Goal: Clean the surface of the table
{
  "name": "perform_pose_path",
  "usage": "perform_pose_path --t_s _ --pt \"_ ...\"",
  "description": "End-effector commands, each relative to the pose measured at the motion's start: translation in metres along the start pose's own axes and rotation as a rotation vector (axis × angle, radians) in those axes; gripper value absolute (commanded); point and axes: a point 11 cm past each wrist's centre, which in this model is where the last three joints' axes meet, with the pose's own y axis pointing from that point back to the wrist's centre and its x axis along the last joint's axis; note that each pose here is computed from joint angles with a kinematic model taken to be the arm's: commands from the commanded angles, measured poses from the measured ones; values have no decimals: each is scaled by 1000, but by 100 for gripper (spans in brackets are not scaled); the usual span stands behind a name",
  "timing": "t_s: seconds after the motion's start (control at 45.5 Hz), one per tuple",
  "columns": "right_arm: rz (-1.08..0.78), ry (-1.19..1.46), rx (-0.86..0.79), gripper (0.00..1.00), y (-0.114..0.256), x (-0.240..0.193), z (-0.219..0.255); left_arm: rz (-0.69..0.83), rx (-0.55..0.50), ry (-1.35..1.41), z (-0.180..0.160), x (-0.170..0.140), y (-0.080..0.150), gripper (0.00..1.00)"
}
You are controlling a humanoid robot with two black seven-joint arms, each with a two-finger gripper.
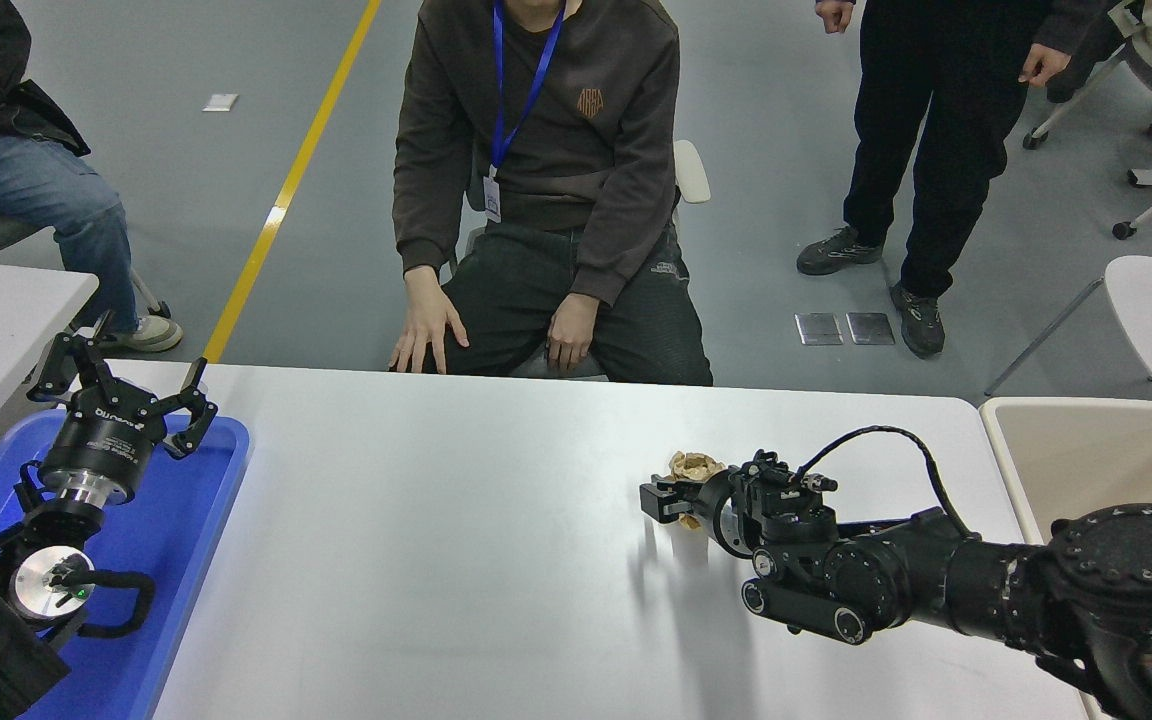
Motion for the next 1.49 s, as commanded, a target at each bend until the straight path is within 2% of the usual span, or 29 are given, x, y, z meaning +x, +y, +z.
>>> perform_pose_path --t_s 0.0,0.286,0.418,0.44,0.462,0.571,0.615,0.681,0.703,1.055,1.209,1.473 --pt "30 -5 -37 99 -3 -1 12 0 0 0 0 0 0 100" --pt "49 14 -56 97 -4 -2 21 0 0 0 0 0 0 100" --pt "42 13 -37 82 -4 -5 19 0 0 0 0 0 0 100" --pt "38 12 -35 77 -4 -6 19 0 -2 0 0 0 0 100" --pt "33 15 -27 69 -4 -7 18 0 0 0 0 0 0 100" --pt "24 17 -9 49 -4 -9 16 0 0 0 0 0 0 100" --pt "20 18 -7 33 -4 -10 16 0 0 0 0 0 0 100" --pt "15 13 -6 4 -4 -10 16 0 0 0 0 0 0 100" --pt "11 12 -5 0 -4 -11 16 0 0 0 0 0 0 100" --pt "-2 -36 52 0 -2 -7 2 0 0 0 0 0 0 100" --pt "19 -51 80 0 -1 8 -8 0 0 0 0 0 0 100" --pt "29 -131 143 0 15 26 6 0 0 0 0 0 0 100"
